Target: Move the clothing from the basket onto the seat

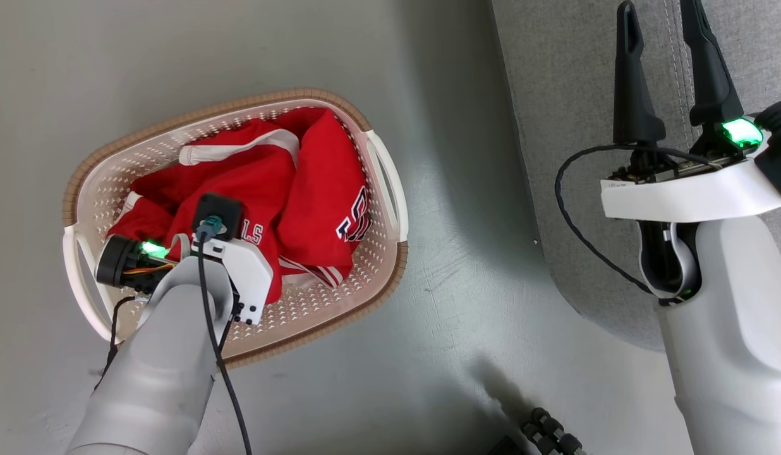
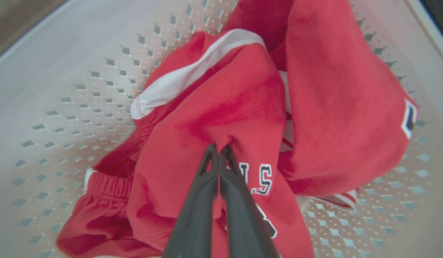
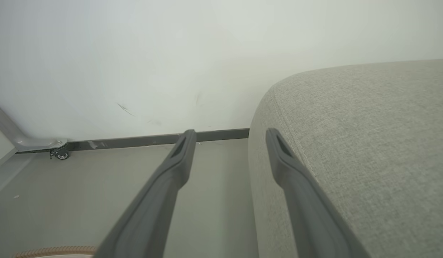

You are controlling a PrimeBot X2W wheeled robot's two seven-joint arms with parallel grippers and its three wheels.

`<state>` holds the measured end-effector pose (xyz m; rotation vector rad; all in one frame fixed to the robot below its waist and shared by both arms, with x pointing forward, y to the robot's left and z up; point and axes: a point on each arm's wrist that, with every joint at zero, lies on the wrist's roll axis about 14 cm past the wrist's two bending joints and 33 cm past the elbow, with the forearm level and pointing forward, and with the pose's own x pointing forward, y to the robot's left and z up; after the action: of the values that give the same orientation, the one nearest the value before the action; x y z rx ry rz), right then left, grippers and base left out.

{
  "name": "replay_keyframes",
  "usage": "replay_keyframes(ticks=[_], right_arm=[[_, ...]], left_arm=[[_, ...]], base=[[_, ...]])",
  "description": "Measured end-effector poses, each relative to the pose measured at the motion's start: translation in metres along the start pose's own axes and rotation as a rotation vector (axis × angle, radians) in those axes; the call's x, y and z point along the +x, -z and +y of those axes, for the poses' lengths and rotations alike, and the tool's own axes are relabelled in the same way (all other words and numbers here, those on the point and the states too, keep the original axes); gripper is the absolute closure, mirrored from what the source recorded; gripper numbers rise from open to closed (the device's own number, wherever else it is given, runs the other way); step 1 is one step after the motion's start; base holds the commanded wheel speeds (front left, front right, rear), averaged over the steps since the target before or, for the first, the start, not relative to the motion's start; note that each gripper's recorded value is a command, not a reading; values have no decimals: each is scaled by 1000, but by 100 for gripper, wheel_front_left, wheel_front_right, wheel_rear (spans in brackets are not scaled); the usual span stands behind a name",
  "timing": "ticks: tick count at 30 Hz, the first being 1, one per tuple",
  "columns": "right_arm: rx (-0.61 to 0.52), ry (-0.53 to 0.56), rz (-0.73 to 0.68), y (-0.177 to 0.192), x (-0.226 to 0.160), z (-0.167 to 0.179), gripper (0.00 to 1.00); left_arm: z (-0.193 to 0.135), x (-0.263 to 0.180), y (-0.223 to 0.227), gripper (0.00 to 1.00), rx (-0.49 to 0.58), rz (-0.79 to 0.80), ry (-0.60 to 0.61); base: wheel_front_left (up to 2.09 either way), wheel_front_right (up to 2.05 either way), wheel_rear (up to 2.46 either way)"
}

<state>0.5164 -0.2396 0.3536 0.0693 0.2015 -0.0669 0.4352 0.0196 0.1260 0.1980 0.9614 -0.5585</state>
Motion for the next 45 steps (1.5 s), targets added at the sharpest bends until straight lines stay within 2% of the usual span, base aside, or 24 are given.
replay_keyframes(ticks=[17,24,33,45], right_arm=[[6,-32,-47,-20,7,10,0],[9,-45,-74,-33,6,14,0],[-3,-76,-108,-50,5,23,0],[-2,-99,-122,-63,-5,30,0]], left_arm=[[16,-20,-47,100,-131,-190,-70],[28,-33,-82,100,-136,-294,-100],[44,-73,-149,100,-172,-535,-142],[58,-127,-186,100,-222,-714,-193]], base=[[0,0,0],[0,0,0],[0,0,0],[0,0,0]])
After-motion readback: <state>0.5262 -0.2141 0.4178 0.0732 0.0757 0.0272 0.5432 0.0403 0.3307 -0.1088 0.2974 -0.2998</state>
